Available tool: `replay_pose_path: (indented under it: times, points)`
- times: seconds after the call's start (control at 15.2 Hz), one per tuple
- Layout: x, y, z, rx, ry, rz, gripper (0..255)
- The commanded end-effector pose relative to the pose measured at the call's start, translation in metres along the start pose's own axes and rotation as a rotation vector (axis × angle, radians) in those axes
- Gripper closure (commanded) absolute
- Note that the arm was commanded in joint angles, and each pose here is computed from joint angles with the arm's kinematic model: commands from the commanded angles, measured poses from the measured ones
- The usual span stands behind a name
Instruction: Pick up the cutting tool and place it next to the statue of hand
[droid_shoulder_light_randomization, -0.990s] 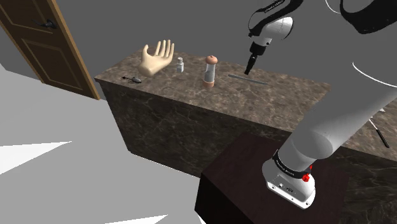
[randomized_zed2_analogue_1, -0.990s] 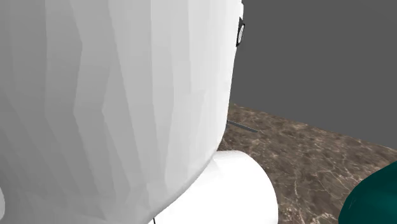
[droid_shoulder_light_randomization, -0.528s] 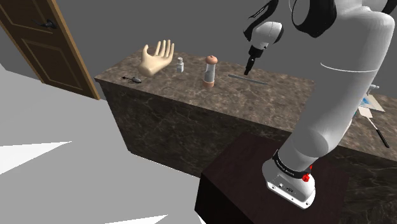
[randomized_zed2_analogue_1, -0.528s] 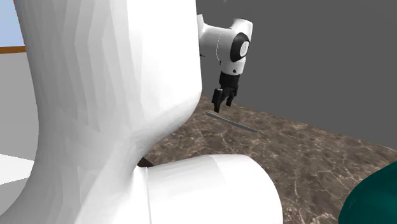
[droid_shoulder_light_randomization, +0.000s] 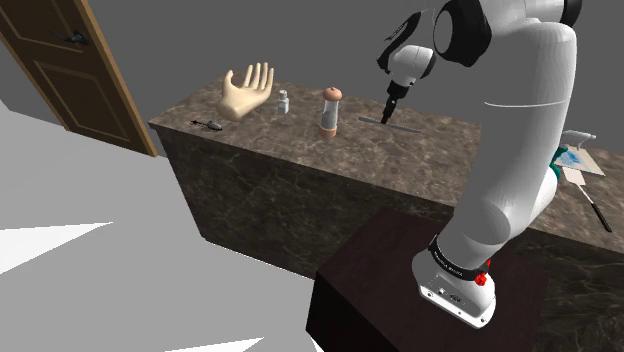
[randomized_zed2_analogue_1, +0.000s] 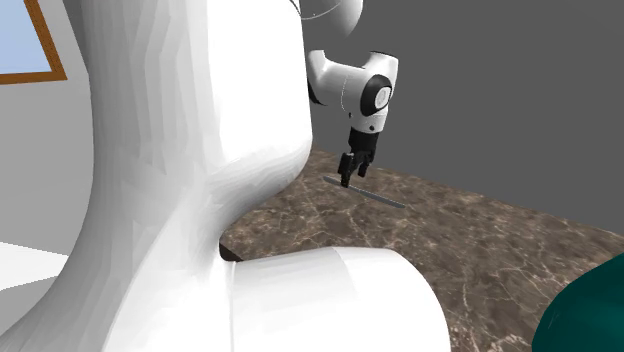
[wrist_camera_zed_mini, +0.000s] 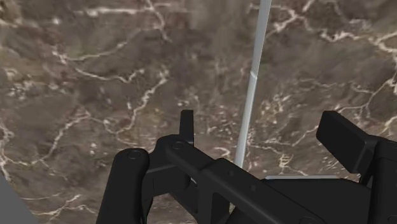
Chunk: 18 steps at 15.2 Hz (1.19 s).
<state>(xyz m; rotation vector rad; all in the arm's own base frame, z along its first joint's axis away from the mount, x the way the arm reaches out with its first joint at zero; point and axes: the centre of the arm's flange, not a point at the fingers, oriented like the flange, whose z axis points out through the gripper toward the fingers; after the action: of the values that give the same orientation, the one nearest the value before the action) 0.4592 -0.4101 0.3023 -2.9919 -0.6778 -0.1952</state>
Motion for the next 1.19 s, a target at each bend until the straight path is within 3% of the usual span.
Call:
replay_pose_path:
  times: [0.0,0.53,0.59,1.12]
  points:
    - [0.0001,-0.0002,0.0105,0.000,0.000,0.000,0]
    - [0.0001,-0.0002,0.0135,0.000,0.000,0.000,0]
    - [0.0001,-0.0002,0.0135,0.000,0.000,0.000,255]
    - [0.0001,-0.0002,0.0135,0.000,0.000,0.000,255]
